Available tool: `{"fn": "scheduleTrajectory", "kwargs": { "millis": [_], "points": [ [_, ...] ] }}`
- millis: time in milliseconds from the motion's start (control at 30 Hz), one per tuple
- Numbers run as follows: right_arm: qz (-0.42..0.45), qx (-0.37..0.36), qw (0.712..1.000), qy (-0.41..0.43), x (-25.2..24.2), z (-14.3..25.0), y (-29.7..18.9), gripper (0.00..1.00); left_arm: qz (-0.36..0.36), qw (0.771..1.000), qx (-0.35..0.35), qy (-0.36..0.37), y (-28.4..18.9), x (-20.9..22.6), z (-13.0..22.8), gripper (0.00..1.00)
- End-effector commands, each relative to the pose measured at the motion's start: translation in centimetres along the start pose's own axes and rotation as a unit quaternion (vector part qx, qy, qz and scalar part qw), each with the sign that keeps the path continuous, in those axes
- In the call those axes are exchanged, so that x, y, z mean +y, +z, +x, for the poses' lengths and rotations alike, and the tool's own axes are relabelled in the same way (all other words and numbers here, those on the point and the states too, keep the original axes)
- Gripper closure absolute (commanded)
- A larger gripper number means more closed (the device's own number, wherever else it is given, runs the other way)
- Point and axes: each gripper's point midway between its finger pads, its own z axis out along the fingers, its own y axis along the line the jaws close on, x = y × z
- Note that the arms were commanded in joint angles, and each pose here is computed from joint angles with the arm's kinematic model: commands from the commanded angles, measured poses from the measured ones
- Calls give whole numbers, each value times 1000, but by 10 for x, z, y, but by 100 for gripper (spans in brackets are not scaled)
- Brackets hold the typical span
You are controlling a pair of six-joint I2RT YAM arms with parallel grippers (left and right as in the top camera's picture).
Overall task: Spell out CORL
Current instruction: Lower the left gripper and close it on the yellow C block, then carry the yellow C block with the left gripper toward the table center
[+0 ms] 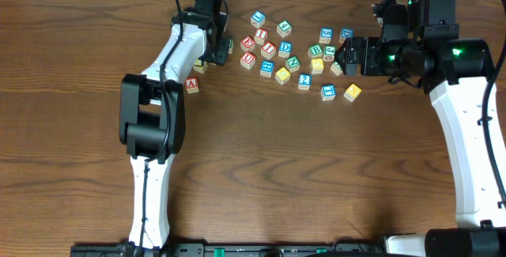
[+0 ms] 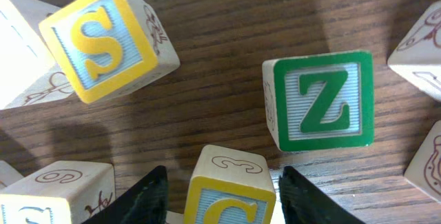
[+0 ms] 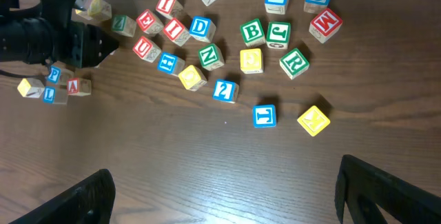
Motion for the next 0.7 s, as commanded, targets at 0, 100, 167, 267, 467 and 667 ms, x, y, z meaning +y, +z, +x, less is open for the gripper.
{"fn": "scheduleTrajectory", "kwargs": {
  "millis": [0,100,167,267,467,667],
  "points": [
    [-2,8,1000,-8,2,4,4,1,-1,1000,9,5,7,-3,6,54],
    [-2,8,1000,-8,2,4,4,1,-1,1000,7,-7,7,-3,6,56],
    [-2,8,1000,-8,2,4,4,1,-1,1000,7,-10,7,-3,5,60],
    [0,7,1000,-9,1,3,4,1,-2,1000,4,-11,4,-2,3,69],
    [7,6,1000,-9,-1,3,4,1,-2,1000,-18,-17,-15,-1,-8,72],
    [9,6,1000,-9,-2,3,4,1,-3,999,-45,-20,-45,0,-21,72]
  ]
}}
